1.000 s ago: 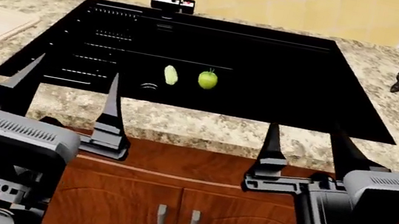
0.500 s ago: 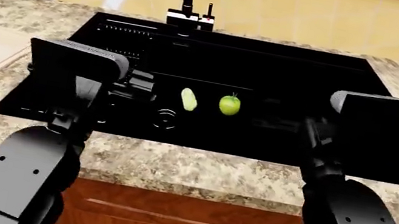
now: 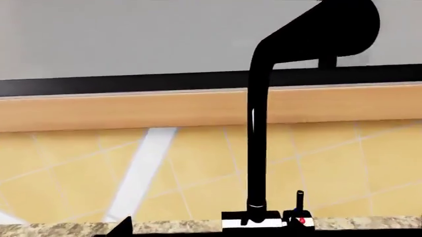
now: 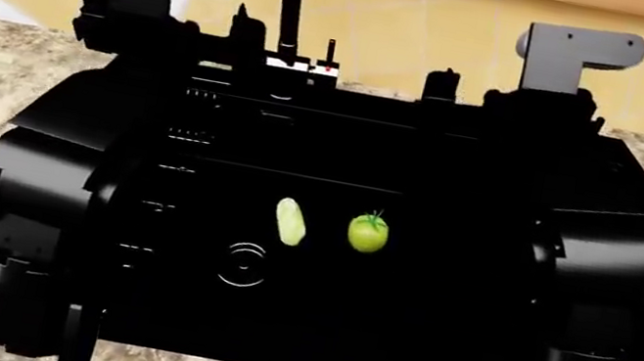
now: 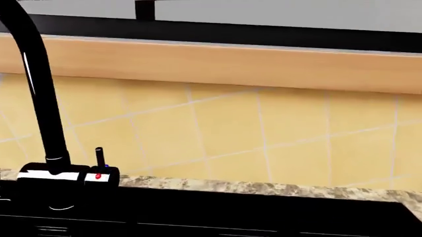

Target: Pick the vegetables from the sink and place them on the cutting board.

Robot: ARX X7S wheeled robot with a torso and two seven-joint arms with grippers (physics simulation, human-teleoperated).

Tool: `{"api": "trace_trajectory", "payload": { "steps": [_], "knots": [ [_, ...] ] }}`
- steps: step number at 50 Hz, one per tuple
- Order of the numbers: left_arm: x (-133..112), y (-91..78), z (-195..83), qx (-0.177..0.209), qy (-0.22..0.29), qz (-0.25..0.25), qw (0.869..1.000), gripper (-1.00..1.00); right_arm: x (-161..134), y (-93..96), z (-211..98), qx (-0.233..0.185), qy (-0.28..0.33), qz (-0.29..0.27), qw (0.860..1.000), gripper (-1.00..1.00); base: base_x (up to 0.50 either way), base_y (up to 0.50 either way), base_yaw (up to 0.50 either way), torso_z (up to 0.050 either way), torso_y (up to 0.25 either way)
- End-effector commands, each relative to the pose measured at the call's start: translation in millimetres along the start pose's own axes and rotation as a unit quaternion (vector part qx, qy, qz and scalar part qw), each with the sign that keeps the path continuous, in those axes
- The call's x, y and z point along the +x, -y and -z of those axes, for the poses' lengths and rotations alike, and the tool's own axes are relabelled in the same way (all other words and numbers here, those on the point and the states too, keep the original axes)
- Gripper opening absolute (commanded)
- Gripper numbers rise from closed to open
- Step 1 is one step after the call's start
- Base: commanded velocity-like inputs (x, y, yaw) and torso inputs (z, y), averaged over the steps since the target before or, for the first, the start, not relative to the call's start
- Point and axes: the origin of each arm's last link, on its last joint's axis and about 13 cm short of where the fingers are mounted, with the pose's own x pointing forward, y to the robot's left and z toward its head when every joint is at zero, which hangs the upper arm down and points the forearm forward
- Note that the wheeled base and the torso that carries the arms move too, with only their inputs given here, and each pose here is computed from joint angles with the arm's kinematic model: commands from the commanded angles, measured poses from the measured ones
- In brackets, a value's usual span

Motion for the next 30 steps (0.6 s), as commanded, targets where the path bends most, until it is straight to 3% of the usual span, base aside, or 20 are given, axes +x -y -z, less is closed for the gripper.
{"api": "trace_trajectory", "payload": {
  "steps": [1, 20, 30],
  "knots": [
    [7, -0.2, 1, 0.001, -0.018, -0.006, 1.000, 1.00, 8, 0.2, -2, -0.005, -0.015, 0.009, 1.000, 1.00, 0.50, 0.00, 0.00, 0.000, 0.000],
    [8, -2.9, 9, 0.002, -0.029, -0.008, 1.000, 1.00, 10, -1.4, 5, -0.012, -0.022, 0.004, 1.000, 1.00, 0.50, 0.00, 0.00, 0.000, 0.001],
    [-2, -9.4, 18, 0.027, -0.029, 0.000, 0.999, 1.00, -7, 1.1, 8, -0.043, -0.020, -0.029, 0.998, 1.00, 0.50, 0.00, 0.00, 0.000, 0.001]
  ]
}}
